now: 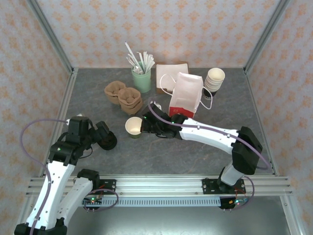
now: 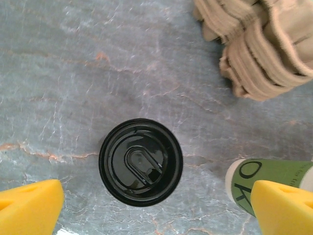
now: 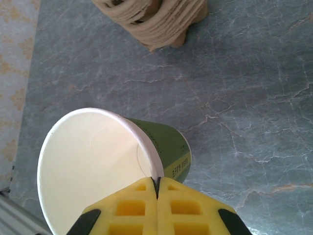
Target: Pack the takeout coffee
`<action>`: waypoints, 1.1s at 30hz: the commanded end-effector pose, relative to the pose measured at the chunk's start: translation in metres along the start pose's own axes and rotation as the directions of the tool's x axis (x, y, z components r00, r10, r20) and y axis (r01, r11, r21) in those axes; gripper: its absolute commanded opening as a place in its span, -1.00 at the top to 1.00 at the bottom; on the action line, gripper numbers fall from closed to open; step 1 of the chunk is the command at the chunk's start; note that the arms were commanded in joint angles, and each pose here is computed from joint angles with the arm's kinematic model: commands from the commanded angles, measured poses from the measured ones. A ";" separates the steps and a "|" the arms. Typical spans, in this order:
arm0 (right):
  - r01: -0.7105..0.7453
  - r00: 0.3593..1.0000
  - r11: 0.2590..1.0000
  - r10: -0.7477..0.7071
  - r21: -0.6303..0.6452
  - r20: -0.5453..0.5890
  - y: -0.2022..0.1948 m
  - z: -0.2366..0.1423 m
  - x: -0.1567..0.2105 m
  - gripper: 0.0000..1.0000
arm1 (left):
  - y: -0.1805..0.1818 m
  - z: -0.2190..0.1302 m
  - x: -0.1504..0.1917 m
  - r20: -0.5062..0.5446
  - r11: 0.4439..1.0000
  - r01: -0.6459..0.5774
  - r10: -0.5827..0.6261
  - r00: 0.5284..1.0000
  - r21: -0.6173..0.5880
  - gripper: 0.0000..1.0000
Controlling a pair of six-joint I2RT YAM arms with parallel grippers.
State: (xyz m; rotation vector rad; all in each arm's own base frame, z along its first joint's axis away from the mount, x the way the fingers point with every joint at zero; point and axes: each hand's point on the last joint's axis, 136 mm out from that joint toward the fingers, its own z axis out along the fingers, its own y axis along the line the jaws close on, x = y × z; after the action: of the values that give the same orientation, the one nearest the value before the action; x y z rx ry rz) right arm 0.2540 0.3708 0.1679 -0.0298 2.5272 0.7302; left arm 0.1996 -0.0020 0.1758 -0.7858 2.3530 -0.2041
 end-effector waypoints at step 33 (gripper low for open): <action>-0.004 0.998 0.984 -0.007 0.176 0.062 -0.032 -0.006 -0.024 0.36 | 0.038 0.070 0.041 -0.100 0.970 0.111 -0.135 0.986 -0.216 -0.26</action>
State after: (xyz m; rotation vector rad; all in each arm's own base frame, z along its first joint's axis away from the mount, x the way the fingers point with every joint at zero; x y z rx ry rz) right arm 0.2713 0.3461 0.1422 0.0304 2.5696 0.5055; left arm 0.1970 0.0098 0.0904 -1.0292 2.4790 -0.0398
